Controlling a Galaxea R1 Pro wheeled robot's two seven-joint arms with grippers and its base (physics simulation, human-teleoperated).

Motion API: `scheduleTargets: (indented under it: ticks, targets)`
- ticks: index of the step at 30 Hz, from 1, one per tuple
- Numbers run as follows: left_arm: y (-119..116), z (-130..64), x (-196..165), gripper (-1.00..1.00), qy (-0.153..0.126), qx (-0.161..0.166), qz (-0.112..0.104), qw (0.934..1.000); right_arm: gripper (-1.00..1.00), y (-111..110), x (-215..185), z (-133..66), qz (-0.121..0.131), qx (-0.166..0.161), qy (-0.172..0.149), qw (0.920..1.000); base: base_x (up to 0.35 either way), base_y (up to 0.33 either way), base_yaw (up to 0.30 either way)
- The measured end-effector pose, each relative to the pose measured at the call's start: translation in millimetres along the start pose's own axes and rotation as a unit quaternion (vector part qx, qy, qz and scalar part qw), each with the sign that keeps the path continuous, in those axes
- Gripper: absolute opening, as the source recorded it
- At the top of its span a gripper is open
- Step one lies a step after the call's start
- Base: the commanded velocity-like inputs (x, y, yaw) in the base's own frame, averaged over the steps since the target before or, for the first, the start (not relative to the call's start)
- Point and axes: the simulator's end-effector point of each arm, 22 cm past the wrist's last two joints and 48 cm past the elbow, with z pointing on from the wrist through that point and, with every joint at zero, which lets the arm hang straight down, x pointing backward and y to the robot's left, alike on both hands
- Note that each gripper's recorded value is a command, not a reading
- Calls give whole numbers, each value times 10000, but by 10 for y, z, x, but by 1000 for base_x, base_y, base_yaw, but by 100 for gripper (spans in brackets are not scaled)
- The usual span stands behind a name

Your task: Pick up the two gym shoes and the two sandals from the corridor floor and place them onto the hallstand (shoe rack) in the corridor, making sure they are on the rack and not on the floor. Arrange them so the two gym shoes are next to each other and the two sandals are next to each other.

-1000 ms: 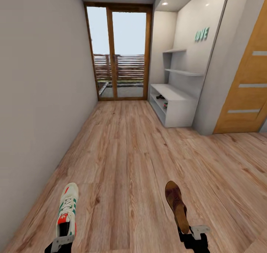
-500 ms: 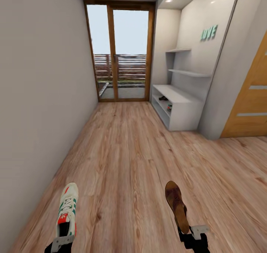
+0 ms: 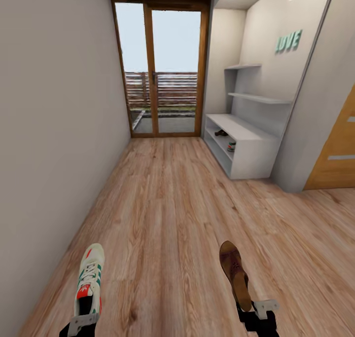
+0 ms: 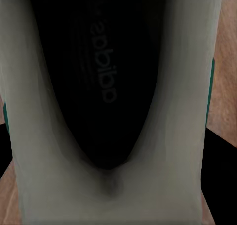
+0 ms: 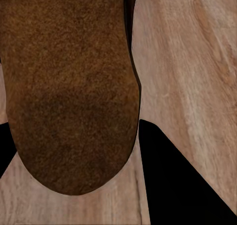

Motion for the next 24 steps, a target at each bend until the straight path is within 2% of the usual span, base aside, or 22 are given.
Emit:
scheduleTargets:
  ticks: [24]
  targets:
    - [-1, -2, 3, -100, 1, 0, -2, 10000, -100, 0, 0, 0, 0, 0, 0, 10000, 337, 119, 0]
